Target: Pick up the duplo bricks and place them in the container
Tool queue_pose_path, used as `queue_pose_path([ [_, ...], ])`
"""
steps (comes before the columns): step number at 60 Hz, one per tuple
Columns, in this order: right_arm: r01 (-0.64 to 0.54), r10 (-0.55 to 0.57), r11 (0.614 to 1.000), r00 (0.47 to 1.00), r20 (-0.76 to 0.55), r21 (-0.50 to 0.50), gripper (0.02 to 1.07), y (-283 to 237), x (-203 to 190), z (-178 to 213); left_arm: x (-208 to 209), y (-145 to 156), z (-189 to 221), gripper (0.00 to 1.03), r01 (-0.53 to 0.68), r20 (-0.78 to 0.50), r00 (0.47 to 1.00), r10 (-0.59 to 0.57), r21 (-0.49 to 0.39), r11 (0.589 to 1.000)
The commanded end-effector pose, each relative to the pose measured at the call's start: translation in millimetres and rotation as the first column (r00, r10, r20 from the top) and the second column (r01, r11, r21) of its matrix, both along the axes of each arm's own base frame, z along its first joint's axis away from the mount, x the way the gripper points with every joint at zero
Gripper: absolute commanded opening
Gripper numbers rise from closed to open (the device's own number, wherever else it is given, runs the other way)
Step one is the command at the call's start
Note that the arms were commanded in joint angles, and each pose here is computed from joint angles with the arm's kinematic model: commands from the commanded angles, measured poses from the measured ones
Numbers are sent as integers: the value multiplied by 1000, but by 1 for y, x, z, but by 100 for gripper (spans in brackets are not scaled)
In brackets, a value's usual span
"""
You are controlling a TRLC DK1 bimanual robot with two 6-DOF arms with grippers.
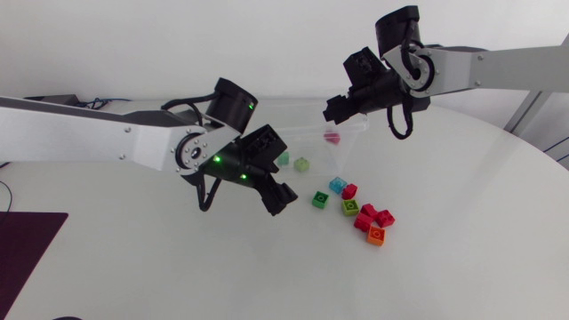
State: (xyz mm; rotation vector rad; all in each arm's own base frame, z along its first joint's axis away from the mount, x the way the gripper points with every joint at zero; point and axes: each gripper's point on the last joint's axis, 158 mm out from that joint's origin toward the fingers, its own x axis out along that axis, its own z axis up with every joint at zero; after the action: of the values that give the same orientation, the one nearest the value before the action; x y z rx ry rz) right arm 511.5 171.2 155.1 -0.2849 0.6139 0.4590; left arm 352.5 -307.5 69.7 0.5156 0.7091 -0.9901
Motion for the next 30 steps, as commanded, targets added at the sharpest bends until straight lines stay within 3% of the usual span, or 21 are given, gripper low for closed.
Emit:
queue_pose_path([
  [1,51,-54,998,997,54,42,102,-14,1,27,-1,-12,-11,98,-26,-28,999,26,8,1000],
  [10,114,-121,991,987,103,75,102,-53,-21,51,0,-29,-29,96,-86,-94,991,91,57,995],
  [30,153,-163,981,983,83,122,102,-104,-84,44,5,-63,-63,96,-184,-215,950,225,193,964],
])
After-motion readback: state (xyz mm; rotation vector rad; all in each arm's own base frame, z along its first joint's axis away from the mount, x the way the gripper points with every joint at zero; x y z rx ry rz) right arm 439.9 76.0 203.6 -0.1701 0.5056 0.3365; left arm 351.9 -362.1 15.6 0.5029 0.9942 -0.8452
